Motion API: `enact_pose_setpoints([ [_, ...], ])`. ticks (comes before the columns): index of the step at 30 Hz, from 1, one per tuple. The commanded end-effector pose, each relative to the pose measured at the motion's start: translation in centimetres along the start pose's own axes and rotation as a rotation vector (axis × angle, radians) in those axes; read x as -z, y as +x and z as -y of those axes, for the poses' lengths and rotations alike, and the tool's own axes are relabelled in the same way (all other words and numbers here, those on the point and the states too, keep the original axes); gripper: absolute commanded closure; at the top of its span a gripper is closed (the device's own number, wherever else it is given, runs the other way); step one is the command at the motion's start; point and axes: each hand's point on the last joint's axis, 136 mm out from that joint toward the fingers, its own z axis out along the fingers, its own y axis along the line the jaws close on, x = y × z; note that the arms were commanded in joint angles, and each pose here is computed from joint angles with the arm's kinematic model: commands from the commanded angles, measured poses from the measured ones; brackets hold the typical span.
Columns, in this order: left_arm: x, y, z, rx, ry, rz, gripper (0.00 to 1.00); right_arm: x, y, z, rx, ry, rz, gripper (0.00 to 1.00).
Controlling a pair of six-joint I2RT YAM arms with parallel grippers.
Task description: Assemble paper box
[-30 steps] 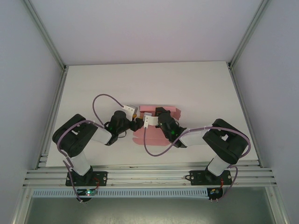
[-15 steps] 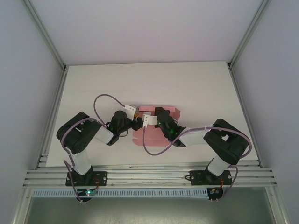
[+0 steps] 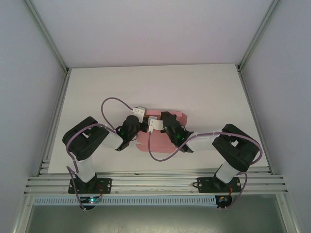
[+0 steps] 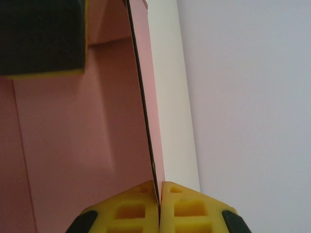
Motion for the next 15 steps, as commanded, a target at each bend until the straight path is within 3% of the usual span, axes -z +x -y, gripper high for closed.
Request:
enact_pose_setpoints([
  [1, -0.5, -0.3, -2.7, -0.032, -0.187, 0.017, 0.94, 0.7, -0.7, -3.6, 0.018, -0.138, 0.04, 1.0],
  [3, -0.4, 0.2, -3.2, -0.037, -0.213, 0.011, 1.0, 0.6, -0.5, -3.4, 0.017, -0.132, 0.032, 1.0],
  [10, 0.3, 1.5, -5.9, -0.029, -0.367, 0.013, 1.0, 0.8, -0.1, -2.9, 0.001, -0.123, 0.016, 1.0],
  [15, 0.7, 2.7, -5.6, -0.056, -0.33, 0.013, 1.0, 0.8, 0.3, -2.8, 0.002, -0.118, -0.005, 1.0],
])
